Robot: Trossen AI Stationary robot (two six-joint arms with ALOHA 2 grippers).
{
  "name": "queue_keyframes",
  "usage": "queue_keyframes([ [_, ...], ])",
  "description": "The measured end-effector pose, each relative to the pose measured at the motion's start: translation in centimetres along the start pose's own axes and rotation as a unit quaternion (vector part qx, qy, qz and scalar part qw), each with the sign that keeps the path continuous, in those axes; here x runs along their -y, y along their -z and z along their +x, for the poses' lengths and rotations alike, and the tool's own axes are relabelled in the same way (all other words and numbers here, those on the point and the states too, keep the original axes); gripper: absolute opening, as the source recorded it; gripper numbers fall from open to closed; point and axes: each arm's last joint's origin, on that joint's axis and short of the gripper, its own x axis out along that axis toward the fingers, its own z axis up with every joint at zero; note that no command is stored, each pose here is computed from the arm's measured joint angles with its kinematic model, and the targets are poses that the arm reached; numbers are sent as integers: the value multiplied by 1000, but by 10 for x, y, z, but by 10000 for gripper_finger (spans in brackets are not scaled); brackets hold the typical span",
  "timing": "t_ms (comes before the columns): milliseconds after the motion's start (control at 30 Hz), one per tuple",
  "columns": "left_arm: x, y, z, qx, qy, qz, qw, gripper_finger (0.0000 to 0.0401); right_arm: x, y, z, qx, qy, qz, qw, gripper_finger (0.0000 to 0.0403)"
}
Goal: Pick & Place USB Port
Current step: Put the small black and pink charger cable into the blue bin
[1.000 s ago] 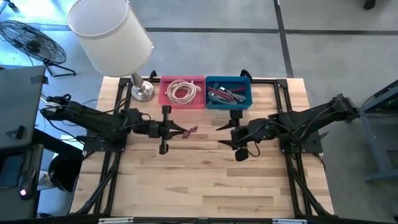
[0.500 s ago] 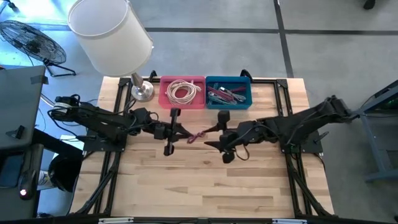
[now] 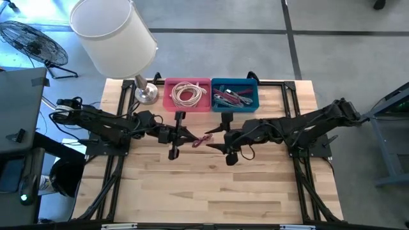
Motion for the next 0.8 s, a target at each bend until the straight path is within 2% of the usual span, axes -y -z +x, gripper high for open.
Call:
queue_keyframes([
  [333, 0, 0, 0, 0, -1, 4, 1000, 0, 7, 9, 10, 0, -26, 20, 999, 195],
  [600, 0, 0, 0, -3, -1, 4, 1000, 0, 5, 20, 26, -11, -40, 12, 999, 187],
  [700, 0, 1, 0, -7, 2, 2, 1000, 0, 4, 21, 27, -9, -40, -2, 999, 151],
  [800, 1, 2, 0, -15, 2, 1, 1000, 6, 5, 20, 27, -9, -34, -12, 999, 72],
])
